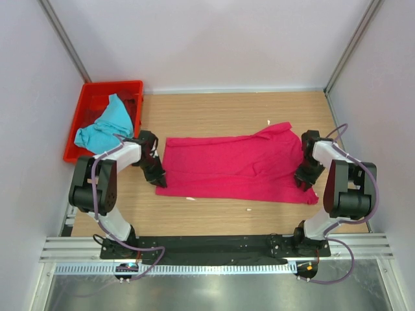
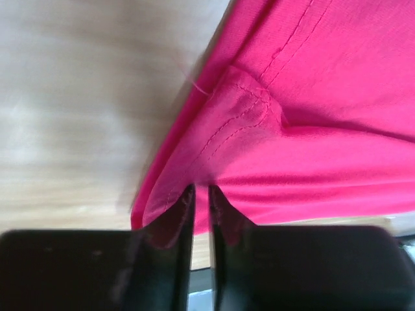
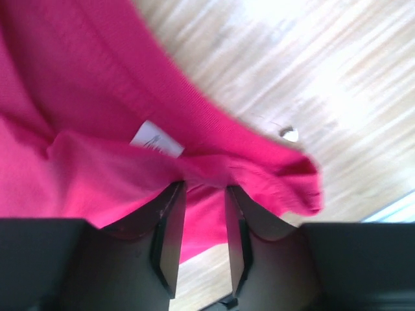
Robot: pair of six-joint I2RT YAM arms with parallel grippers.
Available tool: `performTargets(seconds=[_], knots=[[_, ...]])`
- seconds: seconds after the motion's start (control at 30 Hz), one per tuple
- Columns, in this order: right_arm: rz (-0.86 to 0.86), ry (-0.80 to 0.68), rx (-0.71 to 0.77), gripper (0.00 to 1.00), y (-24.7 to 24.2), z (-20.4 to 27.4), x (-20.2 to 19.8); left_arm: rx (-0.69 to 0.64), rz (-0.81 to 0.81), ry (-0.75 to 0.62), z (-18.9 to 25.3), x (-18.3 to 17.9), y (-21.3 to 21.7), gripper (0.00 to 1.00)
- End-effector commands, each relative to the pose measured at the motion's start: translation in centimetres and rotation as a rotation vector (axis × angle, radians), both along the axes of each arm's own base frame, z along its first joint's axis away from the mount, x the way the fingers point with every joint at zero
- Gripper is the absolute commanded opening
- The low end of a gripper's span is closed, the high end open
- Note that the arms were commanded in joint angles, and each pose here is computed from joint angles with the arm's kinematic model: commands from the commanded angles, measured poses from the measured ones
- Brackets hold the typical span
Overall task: Fold and stack the t-shirts
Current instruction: Fold the tshirt
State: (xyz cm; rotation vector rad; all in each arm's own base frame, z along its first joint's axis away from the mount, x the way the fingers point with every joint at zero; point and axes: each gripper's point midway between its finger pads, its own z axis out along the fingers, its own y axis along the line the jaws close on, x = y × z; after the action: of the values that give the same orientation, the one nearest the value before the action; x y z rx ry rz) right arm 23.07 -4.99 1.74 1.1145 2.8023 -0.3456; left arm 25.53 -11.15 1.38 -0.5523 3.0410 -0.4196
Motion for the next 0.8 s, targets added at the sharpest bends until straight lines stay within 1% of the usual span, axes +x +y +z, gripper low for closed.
performTargets(seconds=[0.0, 0.03, 0.07, 0.1, 0.13, 0.17, 0.2, 0.23, 0.27, 0.3, 0.33, 0.37, 0.4, 0.43, 0.47, 0.53, 0.57, 0.6, 0.63, 0.67, 0.7, 0.73, 0.77], knots=[[0.023, -0.005, -0.078, 0.38, -1.6, 2.1, 0.3, 0.15, -0.019, 0.011, 0.5, -1.7, 2.9, 0.2], [0.05, -0.03, -0.075, 0.4, -1.6, 3.0, 1.2, 0.138, -0.025, -0.036, 1.9, -1.2, 2.8, 0.25], [0.072, -0.063, -0.055, 0.43, -1.1, 3.7, 2.3, 0.136, -0.04, -0.059, 2.9, -1.1, 2.5, 0.36], [0.086, -0.096, -0.05, 0.52, -0.9, 4.6, 3.4, 0.132, -0.06, -0.117, 4.4, 0.1, 2.3, 0.42], [0.094, -0.173, -0.045, 0.55, -0.7, 6.5, 5.7, 0.128, -0.071, -0.154, 5.5, 0.9, 2.0, 0.45], [0.103, -0.243, -0.031, 0.58, -0.3, 7.4, 7.6, 0.126, -0.086, -0.187, 6.6, 1.4, 1.7, 0.52], [0.107, -0.297, 0.01, 0.65, 0.4, 8.0, 9.0, 0.123, -0.086, -0.248, 8.3, 3.1, 1.4, 0.55], [0.103, -0.361, 0.025, 0.69, 0.6, 9.0, 11.0, 0.11, -0.091, -0.276, 9.1, 3.9, 1.0, 0.56], [0.086, -0.428, 0.039, 0.71, 0.8, 9.7, 13.0, 0.094, -0.094, -0.31, 9.5, 5.1, 0.6, 0.58], [0.094, -0.46, 0.081, 0.74, 1.4, 9.8, 15.1, 0.07, -0.094, -0.348, 10.4, 6.5, 0.0, 0.58], [0.093, -0.485, 0.099, 0.74, 1.6, 9.9, 16.5, 0.048, -0.098, -0.367, 10.6, 7.3, -0.5, 0.58], [0.078, -0.523, 0.117, 0.75, 1.8, 10.0, 18.2, 0.021, -0.105, -0.371, 10.0, 8.5, -1.3, 0.55], [0.068, -0.49, 0.137, 0.75, 2.0, 8.1, 19.3, -0.007, -0.109, -0.393, 10.6, 9.8, -2.0, 0.52], [0.067, -0.536, 0.14, 0.74, 1.8, 9.3, 21.3, -0.047, -0.117, -0.386, 10.6, 10.2, -2.8, 0.49], [0.062, -0.55, 0.137, 0.74, 1.6, 9.0, 22.5, -0.066, -0.113, -0.388, 10.3, 11.0, -3.3, 0.44], [0.047, -0.573, 0.134, 0.68, 0.9, 8.4, 24.4, -0.081, -0.112, -0.379, 9.6, 12.2, -3.9, 0.42], [0.045, -0.615, 0.139, 0.65, 0.6, 8.5, 25.6, -0.089, -0.108, -0.397, 9.6, 12.8, -4.1, 0.42], [0.053, -0.638, 0.147, 0.58, 0.5, 8.6, 26.5, -0.092, -0.109, -0.401, 9.3, 13.1, -4.2, 0.42], [0.049, -0.628, 0.143, 0.55, -0.2, 7.2, 27.0, -0.096, -0.112, -0.399, 9.0, 13.3, -4.3, 0.42], [0.086, -0.654, 0.206, 0.51, 0.8, 7.1, 27.9, -0.099, -0.12, -0.402, 8.9, 13.4, -4.4, 0.42], [0.115, -0.658, 0.214, 0.43, 0.8, 6.9, 28.6, -0.101, -0.124, -0.404, 8.9, 13.6, -4.5, 0.41], [0.129, -0.636, 0.227, 0.4, 0.8, 5.5, 28.8, -0.106, -0.129, -0.4, 8.7, 13.6, -4.5, 0.41], [0.156, -0.652, 0.253, 0.39, 1.2, 5.1, 29.4, -0.112, -0.134, -0.397, 8.7, 13.6, -4.7, 0.4]])
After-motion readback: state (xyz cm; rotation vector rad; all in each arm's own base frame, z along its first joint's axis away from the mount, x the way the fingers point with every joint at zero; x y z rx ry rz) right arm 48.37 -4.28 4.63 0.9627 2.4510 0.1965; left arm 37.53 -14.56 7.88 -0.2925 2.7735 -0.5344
